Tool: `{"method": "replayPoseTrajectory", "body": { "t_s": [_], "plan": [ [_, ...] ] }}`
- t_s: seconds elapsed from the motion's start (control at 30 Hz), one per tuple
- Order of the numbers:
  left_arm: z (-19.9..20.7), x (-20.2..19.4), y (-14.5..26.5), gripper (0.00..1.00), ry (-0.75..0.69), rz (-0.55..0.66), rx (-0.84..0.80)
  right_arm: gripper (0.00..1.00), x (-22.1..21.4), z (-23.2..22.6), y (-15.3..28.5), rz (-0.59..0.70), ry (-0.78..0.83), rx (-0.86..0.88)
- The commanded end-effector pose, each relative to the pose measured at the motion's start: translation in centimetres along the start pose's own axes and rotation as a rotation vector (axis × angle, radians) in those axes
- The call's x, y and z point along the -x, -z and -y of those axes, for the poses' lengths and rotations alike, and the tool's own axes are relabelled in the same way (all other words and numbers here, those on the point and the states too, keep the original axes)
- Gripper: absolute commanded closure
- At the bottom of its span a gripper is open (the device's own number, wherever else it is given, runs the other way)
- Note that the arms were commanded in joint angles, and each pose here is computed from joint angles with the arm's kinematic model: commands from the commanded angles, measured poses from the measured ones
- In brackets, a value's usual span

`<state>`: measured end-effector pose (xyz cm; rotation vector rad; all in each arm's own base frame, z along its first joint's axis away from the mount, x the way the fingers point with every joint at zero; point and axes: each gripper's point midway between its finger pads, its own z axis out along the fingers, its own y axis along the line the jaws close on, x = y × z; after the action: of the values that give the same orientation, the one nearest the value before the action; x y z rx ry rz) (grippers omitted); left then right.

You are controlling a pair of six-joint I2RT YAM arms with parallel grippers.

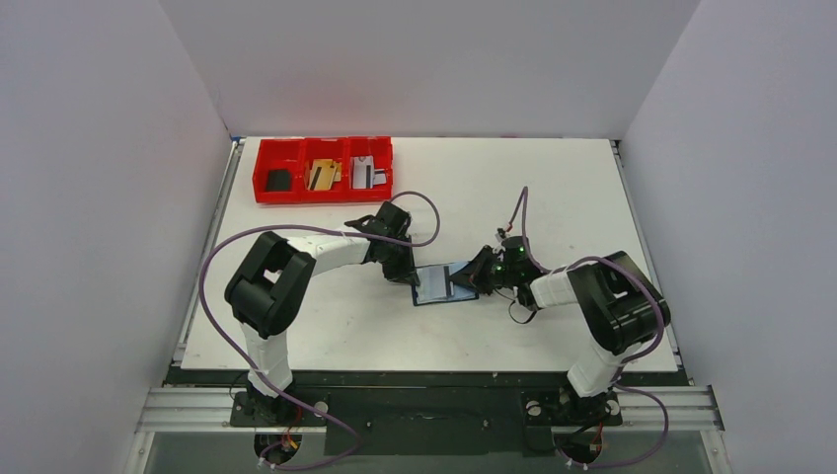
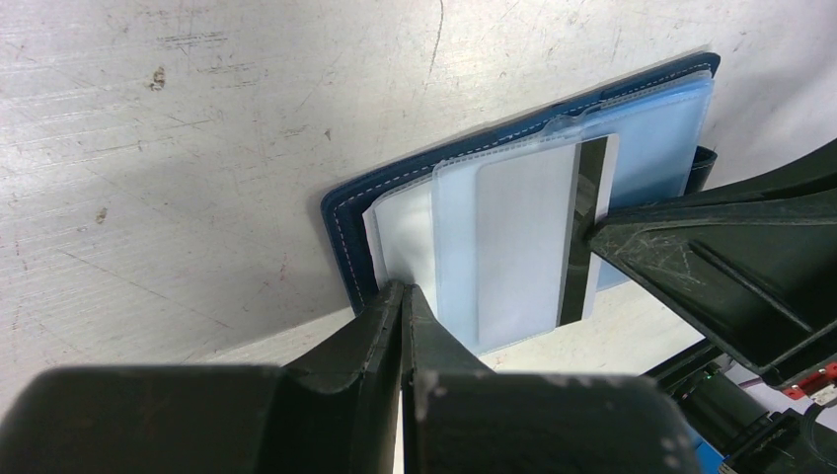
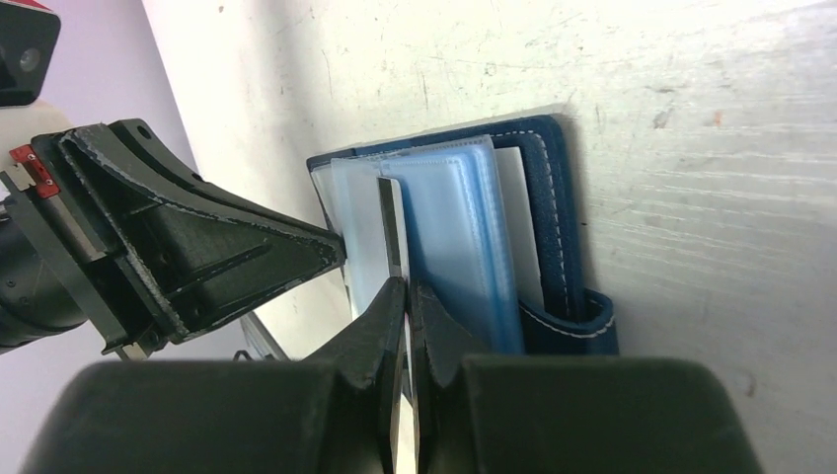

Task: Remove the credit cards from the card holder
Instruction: Remove the credit card from the card holder.

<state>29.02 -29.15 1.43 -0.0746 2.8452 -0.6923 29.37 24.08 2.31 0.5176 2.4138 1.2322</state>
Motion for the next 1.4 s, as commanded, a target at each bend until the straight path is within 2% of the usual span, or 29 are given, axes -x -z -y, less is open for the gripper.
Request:
{"method": "replayPoseTrajectory", "body": {
  "t_s": [0.0,0.7,1.0,1.13,1.17,1.27,1.37],
  "plan": [
    [-7.5,-2.9,-2.4,1.00,0.004,-0.060,0.260,1.00,1.3,0.5,0.8,0.057,0.075,-0.057],
    [-5.6,-1.6,-1.6,1.00,-0.017,-0.023,0.214,1.00,3.0,0.2,3.8,0.102,0.112,-0.078],
    [-1.4,1.4,1.1,1.00,-0.036,0.046,0.116,1.00,3.2,-1.3,4.5,0.101,0.121,-0.045],
    [0.8,3.4,3.5,0.86,-0.052,0.096,0.073,1.00,3.5,-2.1,4.7,0.104,0.122,-0.026],
    [1.4,3.9,4.3,0.73,-0.053,0.112,0.055,1.00,3.6,-2.3,4.8,0.107,0.122,-0.019],
    [2.2,4.7,5.7,0.64,-0.033,0.134,-0.004,1.00,3.7,-3.3,4.9,0.105,0.113,0.014],
    [3.7,5.1,7.3,0.60,-0.016,0.150,-0.110,1.00,3.9,-4.7,5.1,0.109,0.097,0.061]
  ]
}}
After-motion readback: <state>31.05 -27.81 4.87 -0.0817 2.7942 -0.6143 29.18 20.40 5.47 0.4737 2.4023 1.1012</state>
